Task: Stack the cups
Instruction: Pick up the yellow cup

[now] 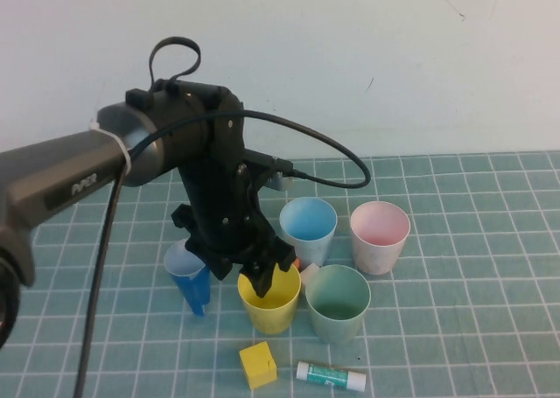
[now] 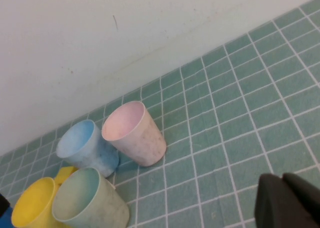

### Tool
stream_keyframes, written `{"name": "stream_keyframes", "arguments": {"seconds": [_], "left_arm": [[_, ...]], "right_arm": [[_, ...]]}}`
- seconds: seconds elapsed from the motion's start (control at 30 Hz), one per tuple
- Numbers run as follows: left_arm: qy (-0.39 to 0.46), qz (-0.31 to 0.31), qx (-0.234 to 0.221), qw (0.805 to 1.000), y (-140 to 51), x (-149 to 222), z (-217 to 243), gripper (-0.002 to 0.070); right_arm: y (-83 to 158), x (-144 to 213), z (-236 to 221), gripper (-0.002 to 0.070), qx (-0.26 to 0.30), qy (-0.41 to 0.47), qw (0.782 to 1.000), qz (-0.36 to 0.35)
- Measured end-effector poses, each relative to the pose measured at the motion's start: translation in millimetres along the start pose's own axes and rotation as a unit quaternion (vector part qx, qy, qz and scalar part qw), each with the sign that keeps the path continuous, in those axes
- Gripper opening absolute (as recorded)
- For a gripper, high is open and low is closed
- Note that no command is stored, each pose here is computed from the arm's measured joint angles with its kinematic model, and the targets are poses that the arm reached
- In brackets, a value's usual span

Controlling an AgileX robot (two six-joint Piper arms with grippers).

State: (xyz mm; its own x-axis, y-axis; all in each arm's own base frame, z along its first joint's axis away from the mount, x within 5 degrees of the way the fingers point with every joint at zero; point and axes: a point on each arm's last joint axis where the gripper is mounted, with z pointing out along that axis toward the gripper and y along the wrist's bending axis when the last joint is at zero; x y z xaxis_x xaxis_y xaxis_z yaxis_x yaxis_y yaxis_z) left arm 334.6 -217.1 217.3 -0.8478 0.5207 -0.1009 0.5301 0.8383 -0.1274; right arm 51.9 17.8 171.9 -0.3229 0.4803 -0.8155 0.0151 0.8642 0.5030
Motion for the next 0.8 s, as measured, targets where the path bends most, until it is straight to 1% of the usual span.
{"name": "stream_keyframes", "arguments": {"seconds": [0.03,0.07,0.13,0.5,0.73,0.8], "left_arm": [[0.004,-0.006,-0.003,1.000,1.2,-3.4,5.4,0.0463],[0.007,-0.009,-0.004,1.000,2.2,-6.5,10.3,0.0491],[0.012,-0.015,-0.009,1.000,4.0,-11.7,18.3,0.0514],[0.001,-0.029,-0.020,0.999,8.4,-22.8,36.1,0.0519],[0.016,-0.039,-0.028,0.999,11.7,-23.9,50.9,0.0519],[0.022,-0.040,-0.029,0.999,12.6,-24.1,57.0,0.0507]], "right_arm": [[0.3,0.0,0.0,-0.0003,-0.002,0.000,1.000,-0.001],[0.4,0.1,0.0,-0.0003,-0.002,0.001,1.000,0.000],[0.5,0.1,0.0,-0.0003,-0.003,0.000,1.000,-0.002],[0.5,0.1,0.0,-0.0003,-0.003,0.000,1.000,-0.004],[0.5,0.1,0.0,-0.0003,-0.003,0.000,1.000,-0.007],[0.6,0.1,0.0,-0.0003,-0.003,0.000,1.000,-0.008]]}}
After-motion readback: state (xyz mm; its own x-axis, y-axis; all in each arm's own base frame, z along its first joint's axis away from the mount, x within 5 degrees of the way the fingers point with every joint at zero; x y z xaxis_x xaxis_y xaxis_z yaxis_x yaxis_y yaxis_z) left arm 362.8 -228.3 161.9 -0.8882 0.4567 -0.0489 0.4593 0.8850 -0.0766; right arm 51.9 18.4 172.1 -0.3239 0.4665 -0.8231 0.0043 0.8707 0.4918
